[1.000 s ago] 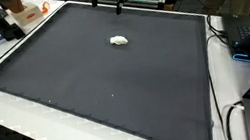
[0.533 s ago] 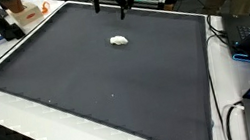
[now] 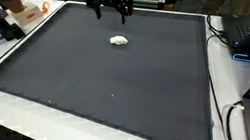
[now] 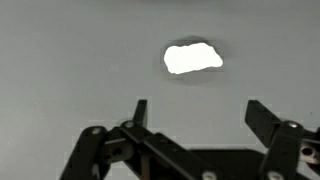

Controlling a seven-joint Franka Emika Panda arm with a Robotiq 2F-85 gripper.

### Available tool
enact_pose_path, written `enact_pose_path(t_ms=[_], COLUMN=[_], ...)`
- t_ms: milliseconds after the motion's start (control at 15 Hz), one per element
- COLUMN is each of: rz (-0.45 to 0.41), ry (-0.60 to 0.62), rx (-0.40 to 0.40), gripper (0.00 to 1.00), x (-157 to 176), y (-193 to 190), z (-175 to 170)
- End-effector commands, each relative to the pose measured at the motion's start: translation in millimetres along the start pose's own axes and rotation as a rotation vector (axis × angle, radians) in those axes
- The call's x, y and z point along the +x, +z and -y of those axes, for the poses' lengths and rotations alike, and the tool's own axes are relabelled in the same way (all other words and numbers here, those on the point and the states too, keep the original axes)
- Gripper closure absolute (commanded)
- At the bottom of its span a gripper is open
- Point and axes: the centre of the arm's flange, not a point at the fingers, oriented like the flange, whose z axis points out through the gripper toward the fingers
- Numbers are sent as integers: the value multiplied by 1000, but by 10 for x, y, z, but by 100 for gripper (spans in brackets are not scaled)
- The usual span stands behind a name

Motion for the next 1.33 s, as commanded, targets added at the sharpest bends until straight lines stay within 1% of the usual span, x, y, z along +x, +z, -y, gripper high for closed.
enact_pose_path(t_ms=[0, 133, 200, 333, 400, 667, 733, 867, 1000, 1067, 1133, 1267], rz=[3, 6, 45, 82, 96, 118, 137, 226, 269, 282, 239, 256], ry=[1, 1, 0, 12, 12, -37, -41, -33, -5, -14, -15, -13], rx=[1, 1, -13, -18, -7, 82, 102, 127, 152, 167, 126, 139], gripper=[0, 0, 0, 0, 0, 0, 0, 0, 0, 0, 0, 0], x=[13, 25, 126, 235, 299, 528, 574, 620, 642, 643, 528, 569], y=[0, 2, 7, 23, 27, 115, 159, 253, 316, 329, 311, 340], z=[-6, -6, -31, -93, -135, -272, -302, -357, -388, -391, -375, -381])
